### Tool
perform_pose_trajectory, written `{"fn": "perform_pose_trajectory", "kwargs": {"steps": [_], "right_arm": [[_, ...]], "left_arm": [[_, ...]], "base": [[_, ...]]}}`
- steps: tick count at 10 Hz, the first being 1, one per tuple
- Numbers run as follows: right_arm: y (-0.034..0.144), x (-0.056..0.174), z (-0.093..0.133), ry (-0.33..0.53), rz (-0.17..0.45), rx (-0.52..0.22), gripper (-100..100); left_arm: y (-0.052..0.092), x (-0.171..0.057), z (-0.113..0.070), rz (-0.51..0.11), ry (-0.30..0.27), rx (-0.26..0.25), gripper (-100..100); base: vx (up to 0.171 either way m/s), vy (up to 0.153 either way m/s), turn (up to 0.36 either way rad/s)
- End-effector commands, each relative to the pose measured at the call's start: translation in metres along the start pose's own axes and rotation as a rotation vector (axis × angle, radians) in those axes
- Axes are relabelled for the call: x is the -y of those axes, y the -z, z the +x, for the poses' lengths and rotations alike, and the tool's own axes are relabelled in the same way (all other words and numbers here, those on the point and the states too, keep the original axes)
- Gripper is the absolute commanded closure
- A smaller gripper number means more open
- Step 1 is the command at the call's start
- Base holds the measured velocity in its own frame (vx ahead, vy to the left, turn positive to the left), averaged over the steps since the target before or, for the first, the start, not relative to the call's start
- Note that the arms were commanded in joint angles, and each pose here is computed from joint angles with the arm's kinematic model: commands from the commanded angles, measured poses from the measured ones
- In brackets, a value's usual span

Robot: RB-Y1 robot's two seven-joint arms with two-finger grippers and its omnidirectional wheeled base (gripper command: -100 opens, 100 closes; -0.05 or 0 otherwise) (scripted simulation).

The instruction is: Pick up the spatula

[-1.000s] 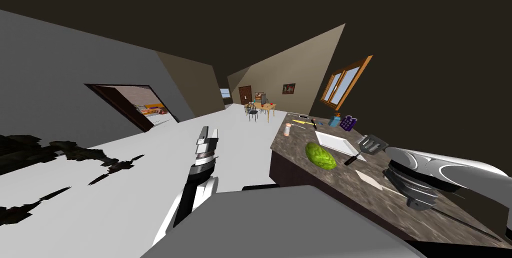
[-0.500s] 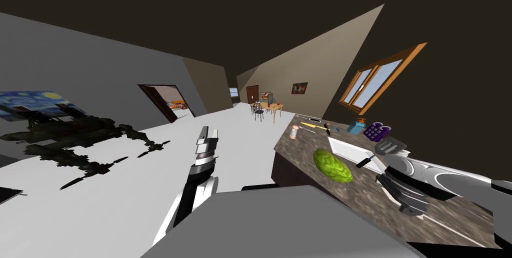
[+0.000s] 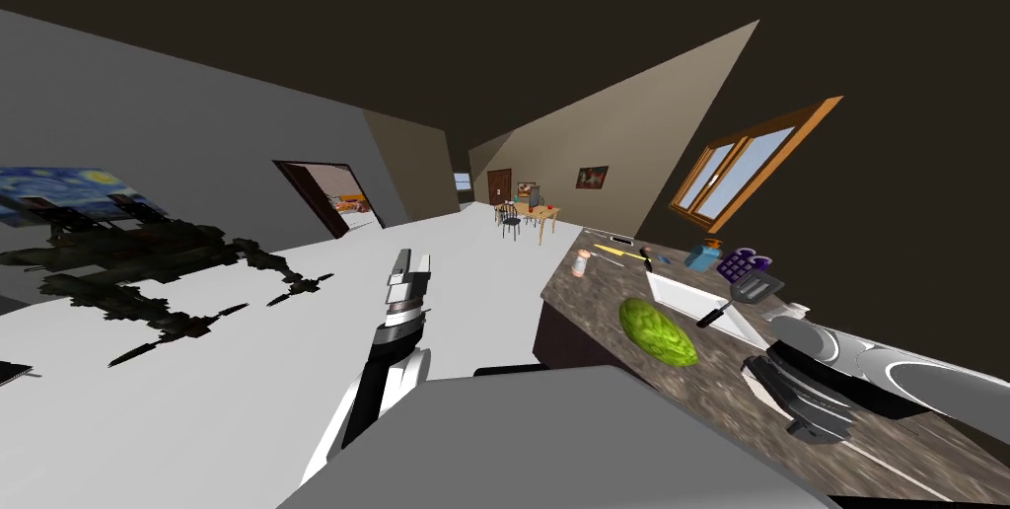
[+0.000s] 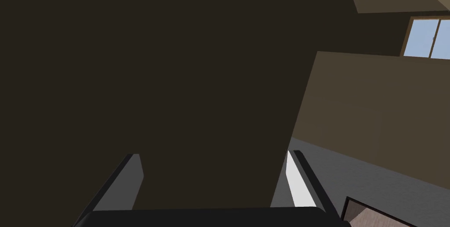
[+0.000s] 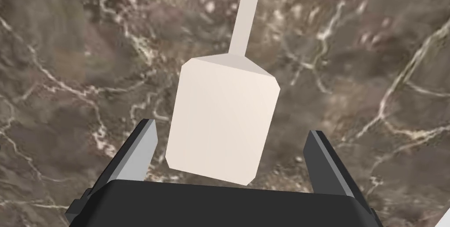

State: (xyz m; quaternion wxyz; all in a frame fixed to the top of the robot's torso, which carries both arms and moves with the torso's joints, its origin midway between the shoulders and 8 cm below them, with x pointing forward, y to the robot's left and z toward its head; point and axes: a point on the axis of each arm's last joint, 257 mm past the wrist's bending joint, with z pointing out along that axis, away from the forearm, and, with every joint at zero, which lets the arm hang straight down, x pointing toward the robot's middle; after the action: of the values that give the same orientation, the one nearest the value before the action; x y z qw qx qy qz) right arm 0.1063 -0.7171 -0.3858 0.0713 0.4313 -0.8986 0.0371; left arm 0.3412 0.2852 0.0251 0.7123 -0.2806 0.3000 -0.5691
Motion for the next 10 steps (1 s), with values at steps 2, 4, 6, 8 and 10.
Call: {"fn": "perform_pose_trajectory", "kwargs": {"steps": [2,4,6,8,10], "right_arm": [[-0.003,-0.008,0.002,-0.006,-0.015,0.001,-100],[-0.003,-0.009,0.002,-0.008,-0.016,0.001,100],[-0.003,-0.009,0.003,-0.009,-0.018,0.001,100],[-0.003,-0.009,0.003,-0.008,-0.018,0.001,0],[0.007,0.006,0.015,-0.011,0.027,-0.028,100]], "left_arm": [[0.000,0.000,0.000,0.000,0.000,0.000,0],[0.000,0.000,0.000,0.000,0.000,0.000,0],[0.000,0.000,0.000,0.000,0.000,0.000,0],[0.000,0.000,0.000,0.000,0.000,0.000,0],[0.000,0.000,0.000,0.000,0.000,0.000,0]], "base": [[-0.002,0.010,-0.004],[0.000,0.001,-0.006],[0.000,0.000,0.000],[0.000,0.000,0.000],[-0.048,0.063,-0.003]]}}
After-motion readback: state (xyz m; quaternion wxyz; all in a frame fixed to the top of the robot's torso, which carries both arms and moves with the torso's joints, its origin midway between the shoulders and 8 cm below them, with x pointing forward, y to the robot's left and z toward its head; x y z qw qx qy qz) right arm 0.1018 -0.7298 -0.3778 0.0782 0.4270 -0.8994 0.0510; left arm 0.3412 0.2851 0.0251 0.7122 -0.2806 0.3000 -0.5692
